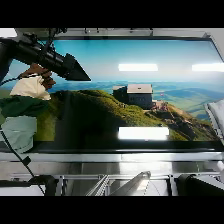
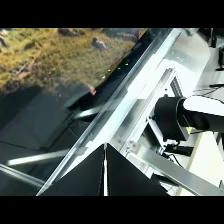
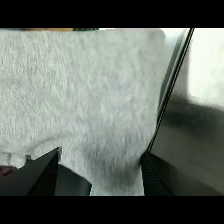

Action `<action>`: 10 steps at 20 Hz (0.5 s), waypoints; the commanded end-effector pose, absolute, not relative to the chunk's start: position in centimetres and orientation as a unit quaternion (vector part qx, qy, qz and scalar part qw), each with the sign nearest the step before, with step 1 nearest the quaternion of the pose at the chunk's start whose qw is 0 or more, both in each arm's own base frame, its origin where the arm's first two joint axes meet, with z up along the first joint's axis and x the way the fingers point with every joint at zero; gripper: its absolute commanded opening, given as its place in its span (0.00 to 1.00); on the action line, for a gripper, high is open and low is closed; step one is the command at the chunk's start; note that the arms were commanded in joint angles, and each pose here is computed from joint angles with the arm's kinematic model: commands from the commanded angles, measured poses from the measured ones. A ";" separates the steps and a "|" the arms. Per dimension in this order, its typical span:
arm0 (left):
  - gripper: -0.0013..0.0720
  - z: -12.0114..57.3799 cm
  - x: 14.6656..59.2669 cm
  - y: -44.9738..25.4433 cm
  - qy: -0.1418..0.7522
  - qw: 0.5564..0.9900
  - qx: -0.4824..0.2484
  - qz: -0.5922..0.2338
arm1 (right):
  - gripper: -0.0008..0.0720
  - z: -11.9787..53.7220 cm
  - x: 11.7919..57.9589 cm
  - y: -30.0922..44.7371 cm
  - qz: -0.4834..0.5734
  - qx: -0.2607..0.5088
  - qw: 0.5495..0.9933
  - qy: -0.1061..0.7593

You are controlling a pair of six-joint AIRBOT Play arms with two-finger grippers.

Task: Fold the shirts.

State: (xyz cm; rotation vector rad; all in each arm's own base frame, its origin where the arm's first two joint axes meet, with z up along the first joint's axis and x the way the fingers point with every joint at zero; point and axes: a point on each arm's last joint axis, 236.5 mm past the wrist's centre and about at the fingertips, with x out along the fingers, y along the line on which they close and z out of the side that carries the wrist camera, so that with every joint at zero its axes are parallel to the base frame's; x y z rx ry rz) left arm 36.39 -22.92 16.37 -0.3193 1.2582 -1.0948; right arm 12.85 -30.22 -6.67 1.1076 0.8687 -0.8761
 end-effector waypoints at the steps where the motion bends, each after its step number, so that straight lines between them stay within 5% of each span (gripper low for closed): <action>1: 0.04 15.9 36.3 -23.0 0.559 0.659 -0.142 -0.484 | 0.77 -5.8 12.2 -28.0 -0.367 0.530 0.641 0.416; 3: 0.04 16.2 36.5 -23.2 0.546 0.662 -0.139 -0.494 | 0.73 -4.4 10.6 -26.7 -0.379 0.554 0.591 0.447; 4: 0.04 16.6 36.4 -23.5 0.537 0.660 -0.139 -0.506 | 0.58 -3.2 10.7 -26.5 -0.376 0.558 0.590 0.447; 6: 0.04 17.7 36.6 -23.9 0.513 0.663 -0.140 -0.527 | 0.48 0.3 13.8 -26.7 -0.350 0.549 0.638 0.412; 7: 0.04 18.1 37.1 -23.8 0.504 0.672 -0.140 -0.525 | 0.19 2.3 16.9 -26.3 -0.317 0.533 0.681 0.388; 10: 0.04 19.6 38.1 -23.2 0.479 0.694 -0.135 -0.520 | 0.04 9.2 27.9 -21.6 -0.181 0.483 0.798 0.312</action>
